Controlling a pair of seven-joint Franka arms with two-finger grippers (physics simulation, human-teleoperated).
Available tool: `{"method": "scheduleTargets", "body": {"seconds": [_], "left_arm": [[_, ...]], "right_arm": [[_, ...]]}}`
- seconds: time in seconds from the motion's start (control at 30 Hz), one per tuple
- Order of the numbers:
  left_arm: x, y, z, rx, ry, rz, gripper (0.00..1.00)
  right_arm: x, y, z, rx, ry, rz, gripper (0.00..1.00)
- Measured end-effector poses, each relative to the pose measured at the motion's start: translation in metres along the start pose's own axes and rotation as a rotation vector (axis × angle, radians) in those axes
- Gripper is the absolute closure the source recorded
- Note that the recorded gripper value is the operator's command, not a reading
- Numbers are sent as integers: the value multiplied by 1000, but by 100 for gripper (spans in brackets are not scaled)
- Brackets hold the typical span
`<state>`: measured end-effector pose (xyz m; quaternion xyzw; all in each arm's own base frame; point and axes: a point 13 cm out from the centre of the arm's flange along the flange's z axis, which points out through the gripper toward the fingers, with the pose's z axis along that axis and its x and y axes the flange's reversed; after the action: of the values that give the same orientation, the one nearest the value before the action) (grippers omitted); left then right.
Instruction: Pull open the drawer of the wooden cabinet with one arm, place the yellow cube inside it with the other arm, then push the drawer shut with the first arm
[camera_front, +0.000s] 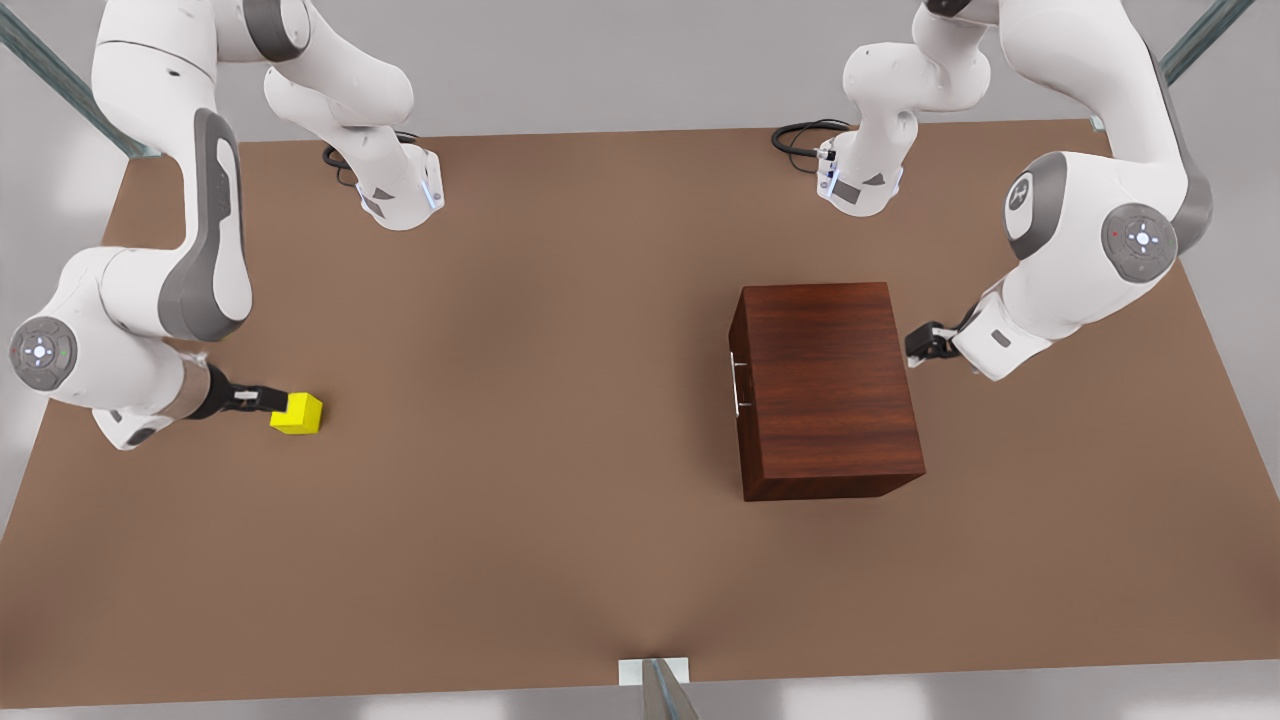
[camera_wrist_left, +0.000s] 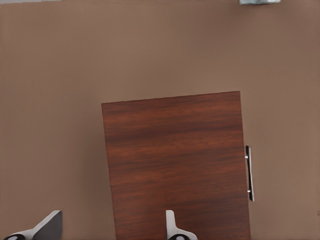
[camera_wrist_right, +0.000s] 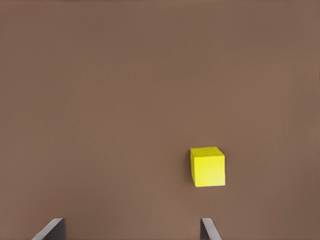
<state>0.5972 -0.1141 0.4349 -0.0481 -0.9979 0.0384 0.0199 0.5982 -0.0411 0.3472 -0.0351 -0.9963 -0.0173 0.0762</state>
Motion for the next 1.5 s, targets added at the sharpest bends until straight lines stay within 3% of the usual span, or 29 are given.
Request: {"method": "scheduleTargets", "body": {"seconds": [0.13, 0.37, 0.87, 1.5], "left_arm": [[-6, -22, 13, -35, -3, 42, 0], [-1, -200, 93, -208, 57, 271, 0], [8, -265, 193, -307, 35, 56, 0], [12, -276, 248, -484, -70, -27, 0]], "right_arm": [[-10, 0, 3, 3, -21, -11, 0], [-31, -34, 47, 16, 23, 19, 0], [-1, -91, 182, -10, 165, 85, 0], [14, -119, 255, 36, 42, 34, 0]]}}
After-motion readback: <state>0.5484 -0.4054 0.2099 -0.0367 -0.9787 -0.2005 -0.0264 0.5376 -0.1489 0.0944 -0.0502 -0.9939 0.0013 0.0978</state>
